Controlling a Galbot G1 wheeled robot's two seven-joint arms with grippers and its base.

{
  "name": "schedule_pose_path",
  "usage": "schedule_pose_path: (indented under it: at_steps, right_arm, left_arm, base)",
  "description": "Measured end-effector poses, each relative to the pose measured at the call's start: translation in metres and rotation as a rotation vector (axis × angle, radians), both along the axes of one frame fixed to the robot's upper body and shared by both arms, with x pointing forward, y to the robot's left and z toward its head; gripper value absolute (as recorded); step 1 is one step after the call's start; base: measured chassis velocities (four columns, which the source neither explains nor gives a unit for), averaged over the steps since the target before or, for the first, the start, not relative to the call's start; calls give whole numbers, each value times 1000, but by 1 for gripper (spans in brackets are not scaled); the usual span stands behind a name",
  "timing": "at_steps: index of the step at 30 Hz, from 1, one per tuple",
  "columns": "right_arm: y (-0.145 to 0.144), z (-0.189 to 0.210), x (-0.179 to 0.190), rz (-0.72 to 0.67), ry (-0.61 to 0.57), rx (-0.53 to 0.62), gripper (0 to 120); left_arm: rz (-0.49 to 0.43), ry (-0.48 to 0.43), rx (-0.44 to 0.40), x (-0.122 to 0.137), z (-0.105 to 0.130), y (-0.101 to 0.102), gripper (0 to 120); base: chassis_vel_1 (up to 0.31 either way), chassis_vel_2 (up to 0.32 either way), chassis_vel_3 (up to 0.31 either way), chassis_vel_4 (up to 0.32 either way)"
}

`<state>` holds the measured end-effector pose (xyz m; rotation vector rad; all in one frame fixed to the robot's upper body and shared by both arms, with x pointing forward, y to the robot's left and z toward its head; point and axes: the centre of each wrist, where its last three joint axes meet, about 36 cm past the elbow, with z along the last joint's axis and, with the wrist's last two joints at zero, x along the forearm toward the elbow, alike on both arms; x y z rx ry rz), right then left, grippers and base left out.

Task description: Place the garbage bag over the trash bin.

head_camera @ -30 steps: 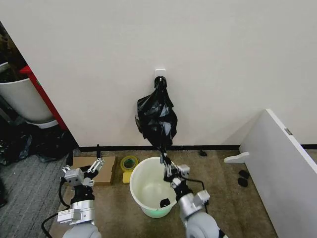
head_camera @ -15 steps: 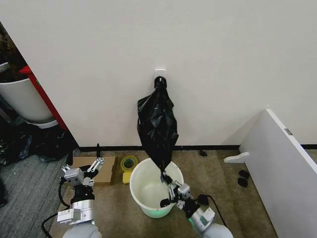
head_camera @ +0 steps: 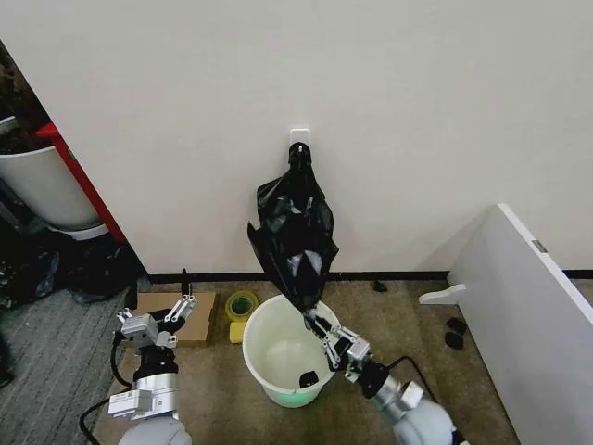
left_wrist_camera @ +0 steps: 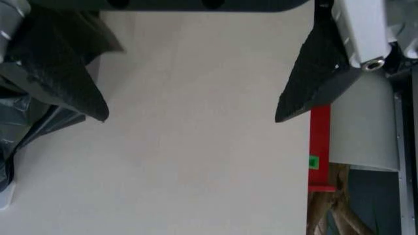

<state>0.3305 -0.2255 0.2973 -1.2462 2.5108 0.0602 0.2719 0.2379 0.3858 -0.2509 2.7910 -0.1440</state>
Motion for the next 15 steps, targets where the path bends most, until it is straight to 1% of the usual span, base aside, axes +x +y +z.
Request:
schedule_pose_path:
  at_steps: [1,2,3,5,6,8,12,13,14,15]
  right_arm:
    - [-2,3,2,16,-14,6,26]
    - [-7,11,7,38,-48,19,33]
    - [-9,19,10,25,-69,29,38]
    - [-7,30,15,-69,-87,51,45]
    - [-7,30,15,-69,-87,51,45]
    - [-5,40,22,-166,-101,73,53]
    - [-7,52,31,-226,-124,81,70]
    - [-7,54,31,-231,-125,81,73]
    - [-7,54,31,-231,-125,81,73]
    - [-7,56,31,-243,-125,73,79]
  left_arm:
    - [1,0,0,0,0,0,100]
    - [1,-2,1,0,1,1,100]
    - [2,-2,2,-1,1,1,100]
    - [2,-4,4,-1,2,1,100]
    - [2,-4,4,-1,2,1,100]
    - [3,-4,5,-1,2,0,100]
    - [3,-4,5,-1,2,0,100]
    - [3,-4,5,-1,2,0,100]
    - [3,-4,5,-1,2,0,100]
    - [4,-4,5,-1,2,0,100]
  base:
    - [0,0,0,0]
    - [0,0,0,0]
    - [0,0,0,0]
    - [0,0,0,0]
    - [0,0,0,0]
    - [0,0,0,0]
    - [0,0,0,0]
    - [0,0,0,0]
    - [0,0,0,0]
    - [0,0,0,0]
